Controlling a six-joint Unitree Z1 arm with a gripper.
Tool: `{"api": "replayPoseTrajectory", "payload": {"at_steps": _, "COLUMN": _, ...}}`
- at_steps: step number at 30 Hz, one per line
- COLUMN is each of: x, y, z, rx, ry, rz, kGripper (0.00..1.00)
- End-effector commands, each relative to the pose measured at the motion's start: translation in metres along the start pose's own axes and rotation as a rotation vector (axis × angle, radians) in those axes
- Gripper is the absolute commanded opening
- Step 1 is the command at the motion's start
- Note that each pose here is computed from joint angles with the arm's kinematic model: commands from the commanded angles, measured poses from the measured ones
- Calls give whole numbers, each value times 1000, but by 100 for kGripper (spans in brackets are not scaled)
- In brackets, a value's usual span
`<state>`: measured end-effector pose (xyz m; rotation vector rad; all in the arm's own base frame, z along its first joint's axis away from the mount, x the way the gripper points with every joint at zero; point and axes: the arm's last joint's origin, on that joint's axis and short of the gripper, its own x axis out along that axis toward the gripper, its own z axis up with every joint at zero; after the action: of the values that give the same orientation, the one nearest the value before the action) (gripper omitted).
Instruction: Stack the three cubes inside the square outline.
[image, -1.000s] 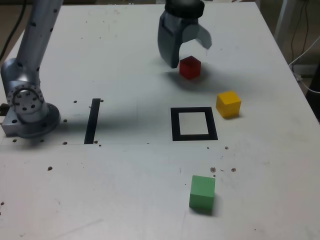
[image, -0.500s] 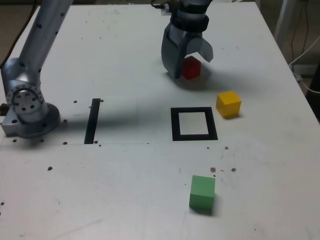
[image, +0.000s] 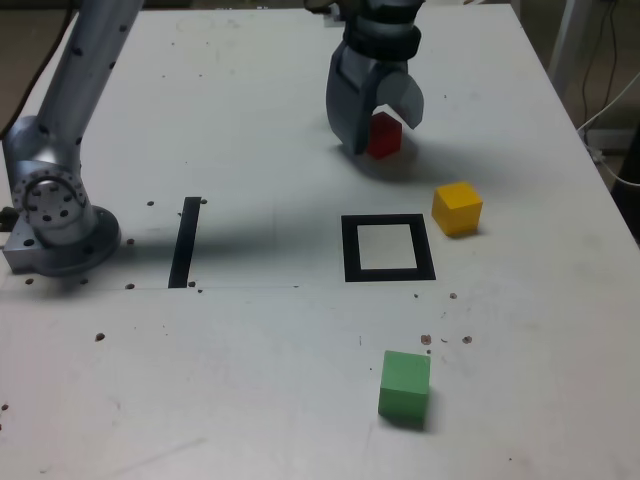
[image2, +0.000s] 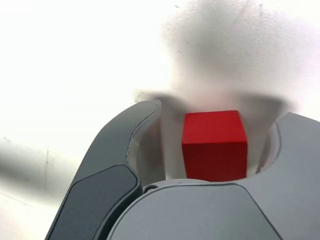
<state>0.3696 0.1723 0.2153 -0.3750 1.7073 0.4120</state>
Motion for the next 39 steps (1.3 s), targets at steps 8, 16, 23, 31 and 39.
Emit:
{"api": "replayPoseTrajectory", "payload": {"at_steps": 8, "x": -4, "y": -2, "z": 6, "rx": 0, "ry": -48, "rz": -12, "kGripper": 54}}
{"api": "replayPoseTrajectory", "payload": {"at_steps": 16, "x": 1, "y": -2, "z": 6, "rx": -7, "ry": -32, "rz": -9, "kGripper": 40}}
{"api": "replayPoseTrajectory", "payload": {"at_steps": 23, "x": -1, "y": -2, "z": 6, "rx": -8, "ry": -44, "rz": -11, "kGripper": 22}}
{"api": "replayPoseTrajectory", "payload": {"at_steps": 31, "x": -13, "y": -6, "z": -4, "rx": 3, "ry": -68, "rz": -13, "kGripper": 19}}
{"api": "replayPoseTrajectory", "payload": {"at_steps": 39, "x": -37, "y": -33, "z": -27, "rx": 109, "ry": -82, "rz": 12, "kGripper": 19}}
